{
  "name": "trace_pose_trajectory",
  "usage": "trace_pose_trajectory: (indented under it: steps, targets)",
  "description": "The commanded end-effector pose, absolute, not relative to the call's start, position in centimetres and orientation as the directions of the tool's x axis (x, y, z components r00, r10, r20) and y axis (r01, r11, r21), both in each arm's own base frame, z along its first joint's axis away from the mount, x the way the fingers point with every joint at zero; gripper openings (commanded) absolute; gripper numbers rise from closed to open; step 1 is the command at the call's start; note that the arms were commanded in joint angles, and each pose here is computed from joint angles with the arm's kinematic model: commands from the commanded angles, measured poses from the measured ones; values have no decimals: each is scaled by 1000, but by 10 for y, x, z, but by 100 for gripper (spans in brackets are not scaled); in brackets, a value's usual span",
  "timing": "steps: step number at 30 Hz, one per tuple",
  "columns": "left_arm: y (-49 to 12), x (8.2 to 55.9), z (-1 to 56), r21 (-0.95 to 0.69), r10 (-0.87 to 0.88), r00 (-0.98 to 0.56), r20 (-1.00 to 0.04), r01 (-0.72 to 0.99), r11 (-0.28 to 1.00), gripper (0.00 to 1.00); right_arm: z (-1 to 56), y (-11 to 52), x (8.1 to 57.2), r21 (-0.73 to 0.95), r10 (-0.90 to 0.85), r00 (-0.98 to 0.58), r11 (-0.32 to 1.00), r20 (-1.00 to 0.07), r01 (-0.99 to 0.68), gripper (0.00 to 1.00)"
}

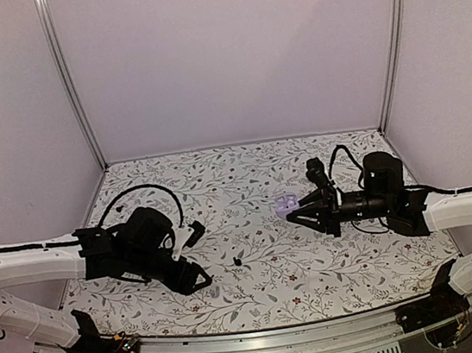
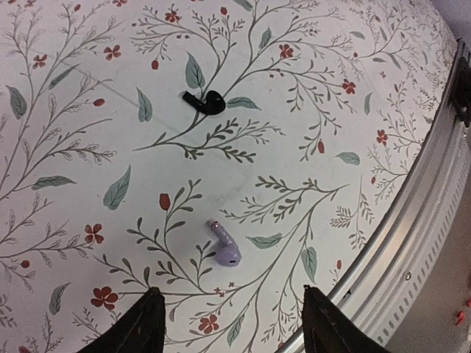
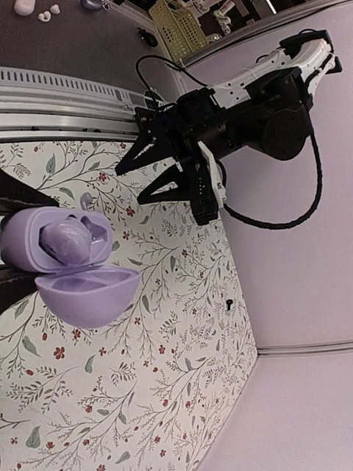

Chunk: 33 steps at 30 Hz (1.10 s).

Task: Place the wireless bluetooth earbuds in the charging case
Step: Move the left earbud to the center of the board.

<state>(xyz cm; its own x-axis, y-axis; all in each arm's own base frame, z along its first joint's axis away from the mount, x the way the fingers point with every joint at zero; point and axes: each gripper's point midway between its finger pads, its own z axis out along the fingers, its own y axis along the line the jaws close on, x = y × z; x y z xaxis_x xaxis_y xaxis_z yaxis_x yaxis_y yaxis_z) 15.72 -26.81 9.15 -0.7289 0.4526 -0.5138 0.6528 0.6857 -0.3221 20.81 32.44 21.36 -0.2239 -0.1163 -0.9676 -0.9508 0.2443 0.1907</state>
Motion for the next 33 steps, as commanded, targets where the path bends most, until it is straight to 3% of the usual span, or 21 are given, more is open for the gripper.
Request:
trace_pose_trajectory:
  steps: [1, 8, 14, 18, 28, 33]
  targets:
    - [-262, 159, 62, -238, 462, -781, -421, 586, 775, 61, 217, 318, 206, 189, -103, -221, 252, -970, -949, 0]
    - [-278, 130, 42, -310, 476, -809, -344, 577, 756, 52, 216, 315, 205, 187, -101, -219, 261, -970, -947, 0]
    - [-274, 136, 22, -235, 476, -821, -316, 553, 799, 52, 217, 316, 206, 186, -102, -218, 259, -971, -948, 0]
    - [-267, 138, 9, -171, 489, -825, -283, 545, 821, 47, 219, 316, 207, 181, -99, -213, 262, -972, -948, 0]
    - [-246, 177, 3, -50, 394, -863, -316, 430, 902, 33, 217, 315, 210, 180, -102, -214, 269, -971, -946, 0]
    - [-233, 205, 3, -2, 349, -868, -352, 374, 928, 31, 214, 316, 211, 180, -108, -215, 271, -970, -946, 0]
